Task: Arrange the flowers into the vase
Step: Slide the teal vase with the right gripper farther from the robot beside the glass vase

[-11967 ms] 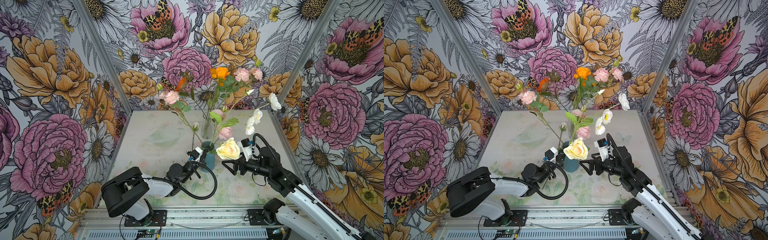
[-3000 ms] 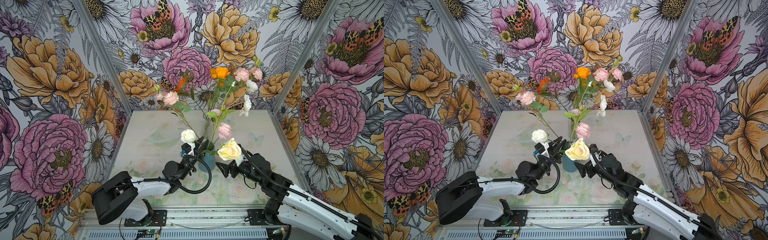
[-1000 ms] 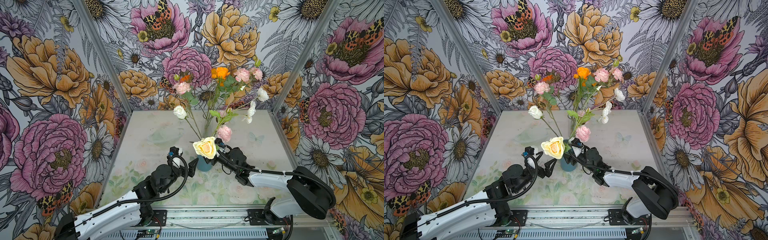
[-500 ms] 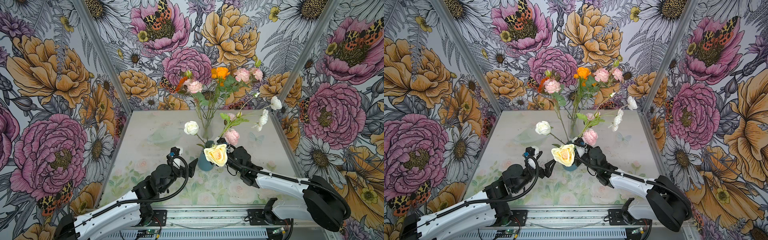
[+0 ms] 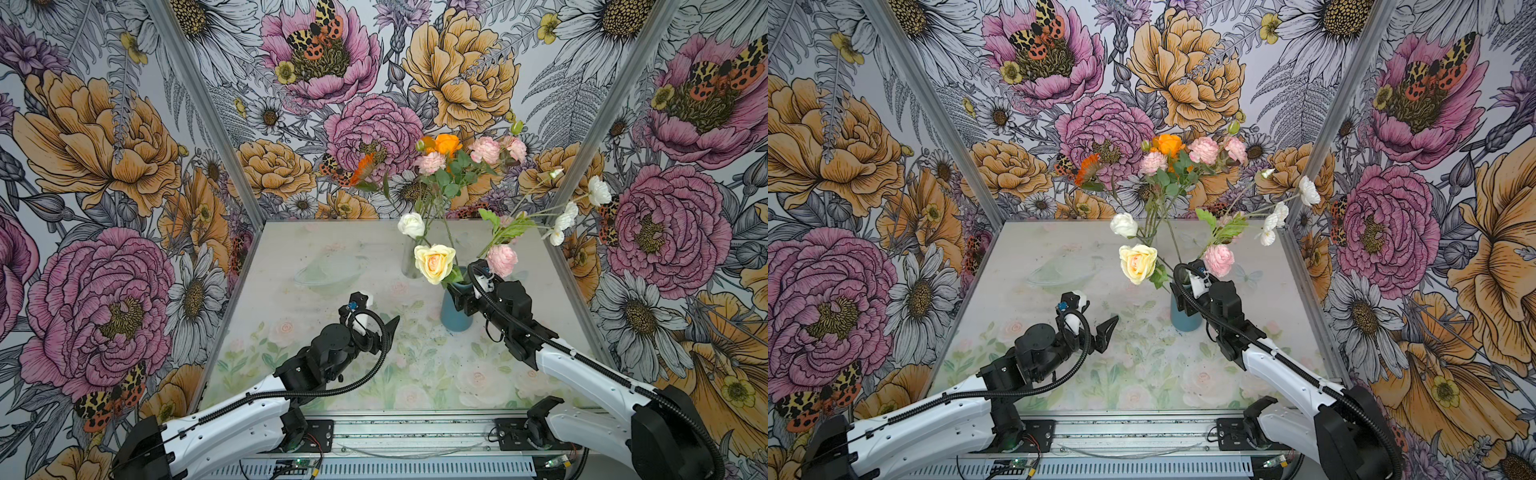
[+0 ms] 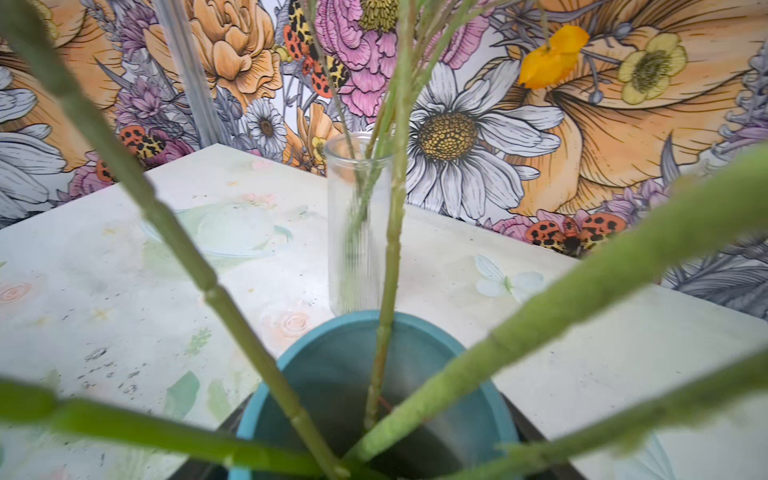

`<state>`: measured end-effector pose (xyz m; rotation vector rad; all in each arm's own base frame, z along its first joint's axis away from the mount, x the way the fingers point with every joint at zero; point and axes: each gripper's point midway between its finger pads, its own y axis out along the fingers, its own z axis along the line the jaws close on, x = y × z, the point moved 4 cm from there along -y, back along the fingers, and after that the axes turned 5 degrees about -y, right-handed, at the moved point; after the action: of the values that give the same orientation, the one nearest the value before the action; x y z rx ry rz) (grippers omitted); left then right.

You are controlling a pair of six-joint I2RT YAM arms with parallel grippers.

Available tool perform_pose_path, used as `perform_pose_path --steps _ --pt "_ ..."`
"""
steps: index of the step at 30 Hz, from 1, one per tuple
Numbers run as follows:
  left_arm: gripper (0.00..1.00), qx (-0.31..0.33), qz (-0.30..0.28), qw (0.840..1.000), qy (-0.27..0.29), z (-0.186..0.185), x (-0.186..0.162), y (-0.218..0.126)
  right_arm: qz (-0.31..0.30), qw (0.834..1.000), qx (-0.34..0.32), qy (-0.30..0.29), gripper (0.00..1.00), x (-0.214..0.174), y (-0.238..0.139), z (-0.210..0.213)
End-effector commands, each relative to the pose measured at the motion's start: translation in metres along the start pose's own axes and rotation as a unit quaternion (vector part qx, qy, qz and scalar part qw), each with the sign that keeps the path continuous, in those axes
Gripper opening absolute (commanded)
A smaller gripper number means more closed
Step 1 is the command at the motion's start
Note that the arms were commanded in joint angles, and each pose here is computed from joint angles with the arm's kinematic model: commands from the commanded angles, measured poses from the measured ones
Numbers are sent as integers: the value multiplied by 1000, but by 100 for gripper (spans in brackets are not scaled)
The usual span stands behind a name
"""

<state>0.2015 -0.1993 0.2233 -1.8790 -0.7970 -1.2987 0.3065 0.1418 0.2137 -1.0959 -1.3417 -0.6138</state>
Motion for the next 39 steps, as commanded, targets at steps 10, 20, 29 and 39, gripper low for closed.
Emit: perform_pose_path --steps 10,20,29,39 --pt "99 -17 -23 1000 2 -8 18 8 -145 983 -112 0 50 85 10 -86" --pt "99 -3 -12 1000 3 1 18 19 -177 965 -191 -27 48 94 33 -150" --pt "99 12 5 1000 1 8 14 32 -209 962 -178 9 46 85 51 -196" --pt "99 12 17 1000 12 6 14 43 -177 969 -167 39 50 69 61 -198"
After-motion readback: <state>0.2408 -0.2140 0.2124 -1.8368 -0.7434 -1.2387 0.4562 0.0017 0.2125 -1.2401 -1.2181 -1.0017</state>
